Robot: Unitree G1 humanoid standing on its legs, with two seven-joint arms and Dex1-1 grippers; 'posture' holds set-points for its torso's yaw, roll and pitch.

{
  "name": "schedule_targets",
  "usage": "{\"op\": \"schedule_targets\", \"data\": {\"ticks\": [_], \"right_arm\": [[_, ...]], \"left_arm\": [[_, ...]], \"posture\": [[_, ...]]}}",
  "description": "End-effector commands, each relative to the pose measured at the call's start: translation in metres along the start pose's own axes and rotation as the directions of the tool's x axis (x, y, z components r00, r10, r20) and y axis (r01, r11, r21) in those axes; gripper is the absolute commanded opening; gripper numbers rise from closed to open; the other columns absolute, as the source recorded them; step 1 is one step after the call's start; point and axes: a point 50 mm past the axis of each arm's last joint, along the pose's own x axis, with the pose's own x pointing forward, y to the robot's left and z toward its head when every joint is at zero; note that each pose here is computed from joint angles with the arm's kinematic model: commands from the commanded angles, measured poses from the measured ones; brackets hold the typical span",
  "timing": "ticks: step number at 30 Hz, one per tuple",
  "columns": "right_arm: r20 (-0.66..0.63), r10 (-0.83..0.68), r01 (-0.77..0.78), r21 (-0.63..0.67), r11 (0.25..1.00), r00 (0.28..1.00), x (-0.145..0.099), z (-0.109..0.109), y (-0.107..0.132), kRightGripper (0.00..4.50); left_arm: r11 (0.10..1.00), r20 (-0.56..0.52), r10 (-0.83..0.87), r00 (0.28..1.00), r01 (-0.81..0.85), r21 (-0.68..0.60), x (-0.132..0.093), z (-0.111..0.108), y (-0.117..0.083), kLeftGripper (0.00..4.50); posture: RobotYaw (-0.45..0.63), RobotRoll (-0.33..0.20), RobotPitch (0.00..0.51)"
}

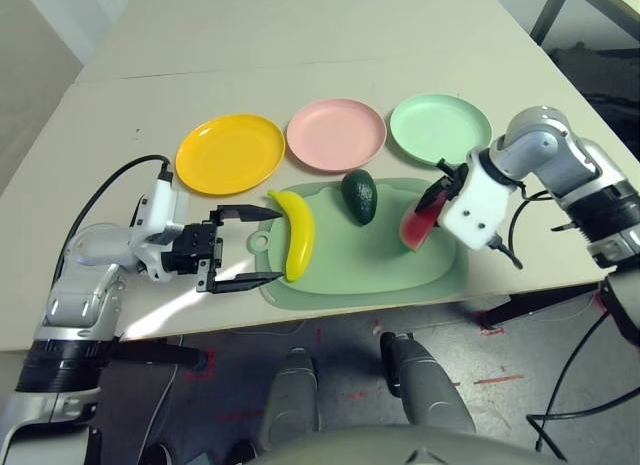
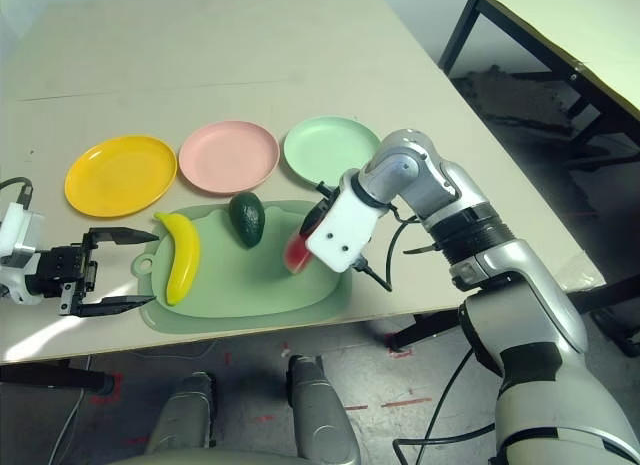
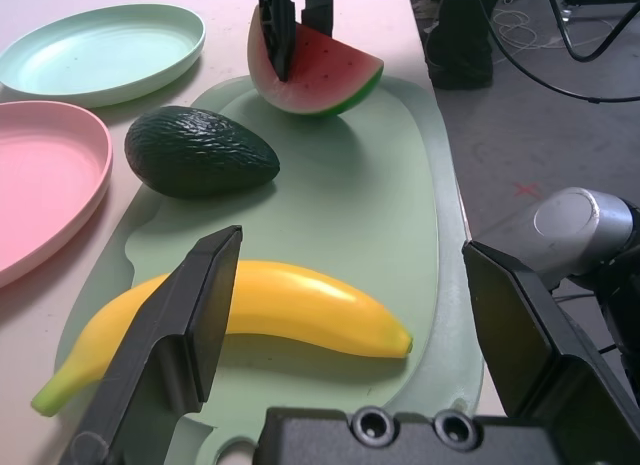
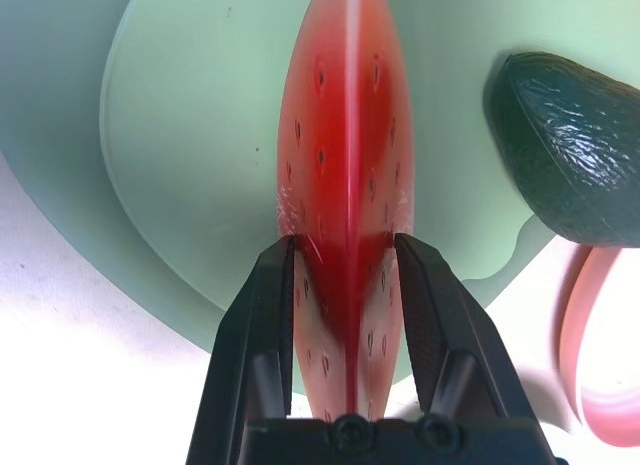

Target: Place the fruits into color-matched plates.

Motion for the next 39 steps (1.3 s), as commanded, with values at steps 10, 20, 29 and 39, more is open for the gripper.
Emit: {"op": "schedule_targets", "data": {"ticks": [10, 20, 29, 39], "right_arm": [[0.035, 0.016, -0.018, 0.069, 0.997, 0.999, -0.013, 0.006, -0.004, 1.07], [0.017, 0.02, -0.022, 0.107, 0.994, 1.0, -0.004, 0.0, -0.003, 0.69], [0.0, 0.008, -0.008, 0.155, 0.988, 1.0, 0.007, -0.007, 0.0, 2.37], [-0.006, -0.003, 0.004, 0.179, 0.984, 1.0, 0.009, -0.01, -0.003, 4.47]], "left_arm": [[1.0, -0.002, -0.019, 1.0, 0.019, -0.007, 0.004, -0.006, -0.001, 4.5], [1.0, -0.001, -0.008, 1.0, 0.008, -0.004, 0.004, -0.007, -0.003, 4.5], [1.0, -0.009, -0.007, 1.0, 0.007, -0.006, 0.002, -0.007, -0.004, 4.5], [1.0, 0.014, 0.007, 1.0, -0.007, -0.018, 0.003, -0.005, -0.001, 4.5]], "posture": [[-0.06, 0.0, 0.183], [-0.04, 0.0, 0.179], [-0.05, 0.0, 0.18], [-0.05, 0.0, 0.179]]}}
